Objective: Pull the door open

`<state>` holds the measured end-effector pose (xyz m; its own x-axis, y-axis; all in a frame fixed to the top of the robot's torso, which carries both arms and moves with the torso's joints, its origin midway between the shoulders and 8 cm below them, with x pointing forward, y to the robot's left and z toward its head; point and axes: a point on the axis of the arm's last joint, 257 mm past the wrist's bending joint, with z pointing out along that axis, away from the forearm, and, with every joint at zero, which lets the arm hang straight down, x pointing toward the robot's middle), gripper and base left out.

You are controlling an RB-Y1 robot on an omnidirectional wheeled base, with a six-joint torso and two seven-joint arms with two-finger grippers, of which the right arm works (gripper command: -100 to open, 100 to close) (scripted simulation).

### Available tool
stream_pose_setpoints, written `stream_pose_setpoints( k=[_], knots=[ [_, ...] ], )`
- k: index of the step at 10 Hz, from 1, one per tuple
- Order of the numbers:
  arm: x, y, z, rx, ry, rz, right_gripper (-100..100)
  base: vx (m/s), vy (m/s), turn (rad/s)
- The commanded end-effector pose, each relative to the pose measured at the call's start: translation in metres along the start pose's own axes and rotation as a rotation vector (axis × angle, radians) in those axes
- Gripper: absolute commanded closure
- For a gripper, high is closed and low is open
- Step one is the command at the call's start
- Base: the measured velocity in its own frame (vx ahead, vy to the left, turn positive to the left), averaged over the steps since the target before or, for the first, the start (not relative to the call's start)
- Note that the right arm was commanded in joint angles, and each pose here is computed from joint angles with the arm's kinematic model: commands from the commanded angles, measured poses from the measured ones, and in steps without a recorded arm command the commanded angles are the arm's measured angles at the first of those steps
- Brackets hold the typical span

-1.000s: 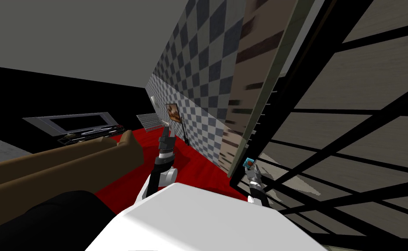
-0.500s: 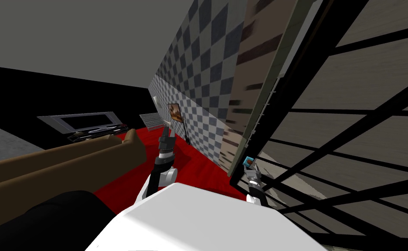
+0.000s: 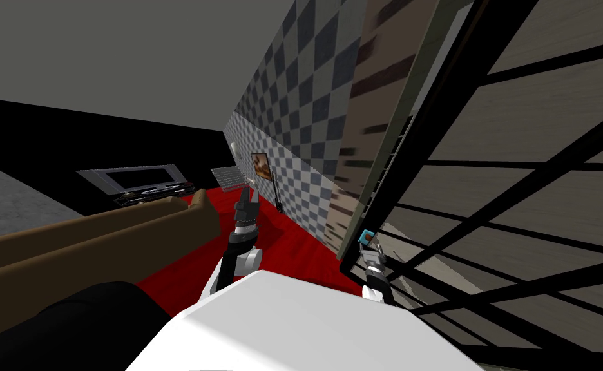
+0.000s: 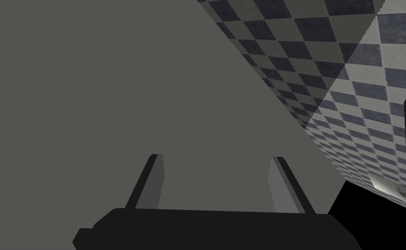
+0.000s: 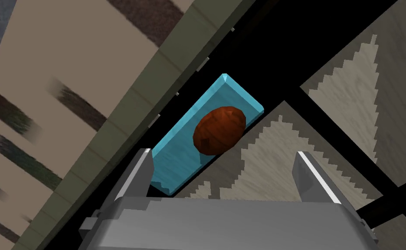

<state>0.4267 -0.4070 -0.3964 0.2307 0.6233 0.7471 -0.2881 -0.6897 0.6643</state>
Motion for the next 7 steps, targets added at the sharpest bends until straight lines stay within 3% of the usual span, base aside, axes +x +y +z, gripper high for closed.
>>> stream_pose_setpoints(
  k=[1,7],
  knots=[
    [0.0006,-0.001,0.0004,-0.007,-0.007,0.068,-100,-0.075,-0.016,0.08],
    [0.0017,-0.0033,0.001,-0.022,-0.021,0.247,-100,-0.05,-0.008,0.039]
  ],
)
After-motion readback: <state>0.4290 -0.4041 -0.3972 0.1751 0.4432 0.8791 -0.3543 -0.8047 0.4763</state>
